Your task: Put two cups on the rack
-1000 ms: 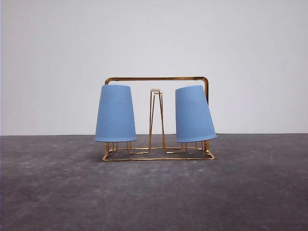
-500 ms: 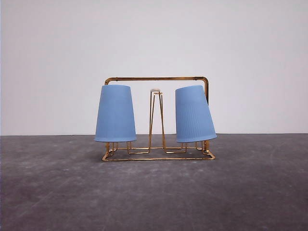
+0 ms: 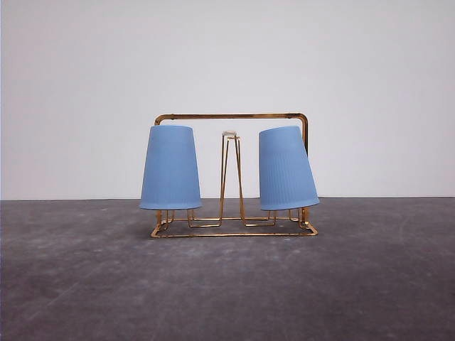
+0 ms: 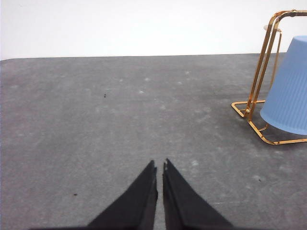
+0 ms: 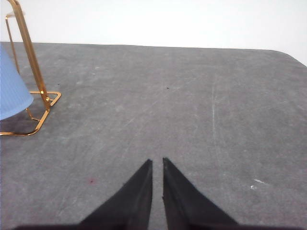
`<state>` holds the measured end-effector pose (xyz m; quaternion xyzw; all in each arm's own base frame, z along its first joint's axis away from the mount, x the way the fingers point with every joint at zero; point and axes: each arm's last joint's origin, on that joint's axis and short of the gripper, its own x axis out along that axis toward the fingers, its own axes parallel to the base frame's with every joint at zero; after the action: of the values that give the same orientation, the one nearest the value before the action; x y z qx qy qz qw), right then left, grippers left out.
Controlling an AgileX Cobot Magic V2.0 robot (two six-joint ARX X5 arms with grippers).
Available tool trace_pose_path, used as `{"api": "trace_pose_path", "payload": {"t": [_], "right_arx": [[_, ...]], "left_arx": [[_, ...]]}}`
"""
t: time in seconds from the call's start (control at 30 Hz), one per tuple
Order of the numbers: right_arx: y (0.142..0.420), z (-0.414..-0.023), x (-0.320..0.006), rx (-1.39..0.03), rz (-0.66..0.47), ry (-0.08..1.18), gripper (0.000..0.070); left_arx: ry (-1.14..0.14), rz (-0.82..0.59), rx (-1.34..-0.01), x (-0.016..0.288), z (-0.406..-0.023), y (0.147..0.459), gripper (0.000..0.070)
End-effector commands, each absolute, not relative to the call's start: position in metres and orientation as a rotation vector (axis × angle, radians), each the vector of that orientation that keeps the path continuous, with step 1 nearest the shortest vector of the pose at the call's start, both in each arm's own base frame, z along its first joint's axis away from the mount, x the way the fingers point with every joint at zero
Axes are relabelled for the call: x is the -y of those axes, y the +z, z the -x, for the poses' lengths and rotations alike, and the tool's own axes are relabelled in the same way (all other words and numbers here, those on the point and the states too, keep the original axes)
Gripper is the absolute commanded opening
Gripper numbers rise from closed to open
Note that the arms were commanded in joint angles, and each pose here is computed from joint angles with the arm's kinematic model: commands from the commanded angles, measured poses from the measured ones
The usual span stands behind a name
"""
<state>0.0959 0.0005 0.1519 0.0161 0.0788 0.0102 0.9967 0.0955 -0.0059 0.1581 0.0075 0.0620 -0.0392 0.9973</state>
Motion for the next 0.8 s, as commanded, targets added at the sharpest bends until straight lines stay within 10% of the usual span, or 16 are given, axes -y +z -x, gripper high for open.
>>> {"api": "trace_pose_path", "payload": {"t": [0.0,0.77], "right_arx": [[0.1522,-0.0961,-0.0003,-0.149,-0.040,0.018,0.0038],[0.1522,-0.0961,-0.0003,-0.149,-0.041,0.018,0.0038]], "left_arx": [[-0.075,-0.014,-0.126,0.0057,-0.0963,0.1544,0.0000],[-0.075,-0.014,-0.126,0.0057,-0.0963,0.1545,0.0000]]}}
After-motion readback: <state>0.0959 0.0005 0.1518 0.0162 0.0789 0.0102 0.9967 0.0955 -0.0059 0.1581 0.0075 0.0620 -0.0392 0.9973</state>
